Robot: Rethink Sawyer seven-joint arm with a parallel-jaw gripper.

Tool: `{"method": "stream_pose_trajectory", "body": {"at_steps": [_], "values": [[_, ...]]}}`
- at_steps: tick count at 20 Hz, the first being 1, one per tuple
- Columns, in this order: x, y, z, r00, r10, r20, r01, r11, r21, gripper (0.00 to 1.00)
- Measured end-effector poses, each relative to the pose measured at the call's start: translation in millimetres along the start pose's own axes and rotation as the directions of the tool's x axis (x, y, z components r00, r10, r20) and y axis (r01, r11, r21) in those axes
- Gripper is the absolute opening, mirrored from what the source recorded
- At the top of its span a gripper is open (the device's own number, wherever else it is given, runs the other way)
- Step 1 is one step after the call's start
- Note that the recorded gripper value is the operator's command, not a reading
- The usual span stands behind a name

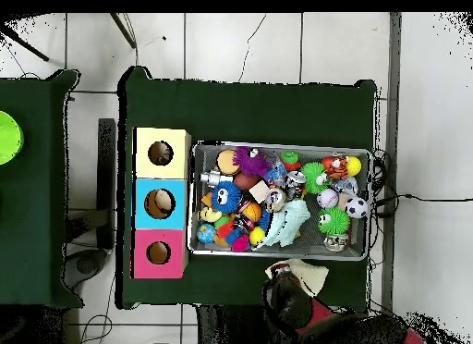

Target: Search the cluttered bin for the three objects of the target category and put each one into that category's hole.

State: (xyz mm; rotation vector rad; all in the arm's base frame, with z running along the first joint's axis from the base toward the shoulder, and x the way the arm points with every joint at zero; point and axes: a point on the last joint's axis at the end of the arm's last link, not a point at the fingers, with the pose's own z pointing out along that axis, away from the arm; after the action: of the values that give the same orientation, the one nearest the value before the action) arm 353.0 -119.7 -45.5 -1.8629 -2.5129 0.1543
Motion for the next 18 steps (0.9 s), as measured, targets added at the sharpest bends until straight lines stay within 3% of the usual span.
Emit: {"method": "stream_pose_trajectory", "body": {"at_steps": [6,7,11,18], "values": [[-18.7,-1,-38,0.9997,0.02,0.01,-0.021,0.9996,0.018,0.0],[-26.9,-3,-55,0.9994,0.034,0.004,-0.034,0.9989,0.033,0.0],[-39.3,-4,-86,0.9983,0.057,-0.011,-0.056,0.997,0.054,0.0],[-50.4,0,-108,0.9975,0.071,0.009,-0.071,0.9968,0.038,0.0]]}}
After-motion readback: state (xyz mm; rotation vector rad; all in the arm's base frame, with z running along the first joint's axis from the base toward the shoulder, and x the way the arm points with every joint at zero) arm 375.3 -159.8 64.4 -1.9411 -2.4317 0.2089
